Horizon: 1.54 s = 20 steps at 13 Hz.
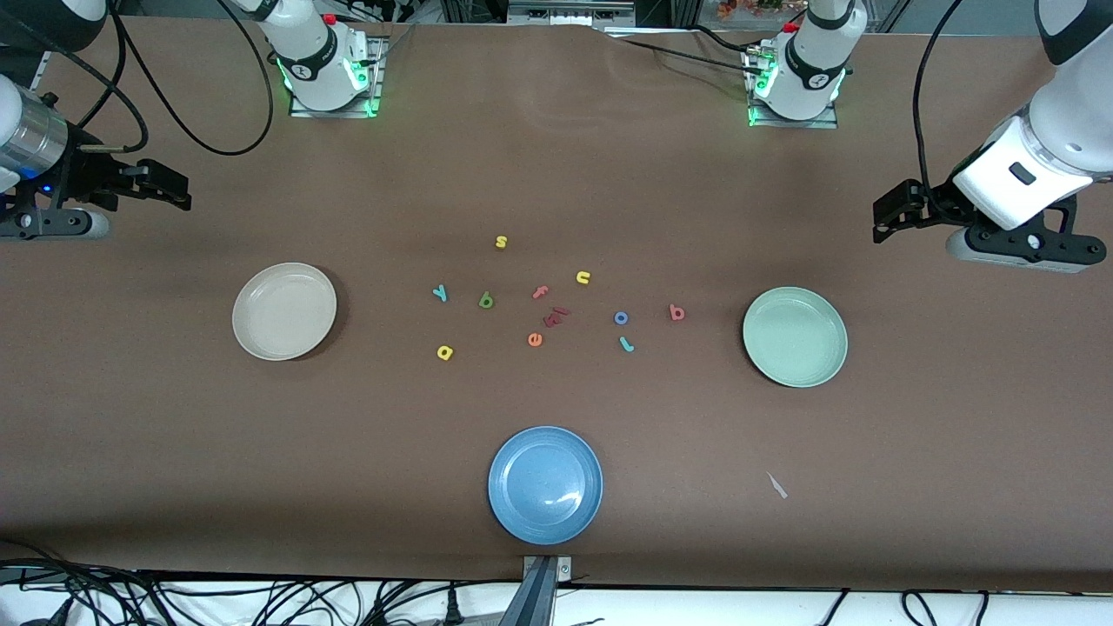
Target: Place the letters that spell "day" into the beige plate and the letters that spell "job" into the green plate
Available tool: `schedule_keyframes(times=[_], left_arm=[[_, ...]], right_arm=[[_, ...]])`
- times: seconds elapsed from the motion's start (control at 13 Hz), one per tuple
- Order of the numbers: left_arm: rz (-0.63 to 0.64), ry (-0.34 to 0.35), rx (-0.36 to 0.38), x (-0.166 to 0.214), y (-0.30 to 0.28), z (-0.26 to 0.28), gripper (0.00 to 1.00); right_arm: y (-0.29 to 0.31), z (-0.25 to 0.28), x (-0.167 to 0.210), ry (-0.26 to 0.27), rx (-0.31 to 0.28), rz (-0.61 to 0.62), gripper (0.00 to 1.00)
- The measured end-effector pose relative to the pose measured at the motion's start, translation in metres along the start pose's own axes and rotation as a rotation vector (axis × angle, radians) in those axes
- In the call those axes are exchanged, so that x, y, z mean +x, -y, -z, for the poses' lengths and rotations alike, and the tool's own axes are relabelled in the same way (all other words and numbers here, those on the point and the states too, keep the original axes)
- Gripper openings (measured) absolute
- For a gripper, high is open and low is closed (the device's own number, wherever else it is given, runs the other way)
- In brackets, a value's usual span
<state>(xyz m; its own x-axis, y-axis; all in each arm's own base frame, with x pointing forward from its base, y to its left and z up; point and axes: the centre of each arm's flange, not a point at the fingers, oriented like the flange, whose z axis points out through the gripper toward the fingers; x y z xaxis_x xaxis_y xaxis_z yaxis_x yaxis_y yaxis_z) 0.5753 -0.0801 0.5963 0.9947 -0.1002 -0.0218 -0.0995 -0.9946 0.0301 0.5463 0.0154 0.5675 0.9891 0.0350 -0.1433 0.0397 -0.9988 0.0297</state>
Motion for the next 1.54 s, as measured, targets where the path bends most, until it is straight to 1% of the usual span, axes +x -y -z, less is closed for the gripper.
schedule_keyframes(times=[1.0, 1.54], left_arm=[[-0.007, 0.0, 0.0, -0.0001, -0.004, -0.0003, 1.0], [0.006, 0.001, 0.0, 0.0005, 0.0036, -0.0007, 1.0]], right_arm=[[0.0, 0.0, 0.0, 0.0, 0.0, 0.0, 1.0], [0.0, -0.0001, 0.0, 0.0, 0.0, 0.0, 1.0]])
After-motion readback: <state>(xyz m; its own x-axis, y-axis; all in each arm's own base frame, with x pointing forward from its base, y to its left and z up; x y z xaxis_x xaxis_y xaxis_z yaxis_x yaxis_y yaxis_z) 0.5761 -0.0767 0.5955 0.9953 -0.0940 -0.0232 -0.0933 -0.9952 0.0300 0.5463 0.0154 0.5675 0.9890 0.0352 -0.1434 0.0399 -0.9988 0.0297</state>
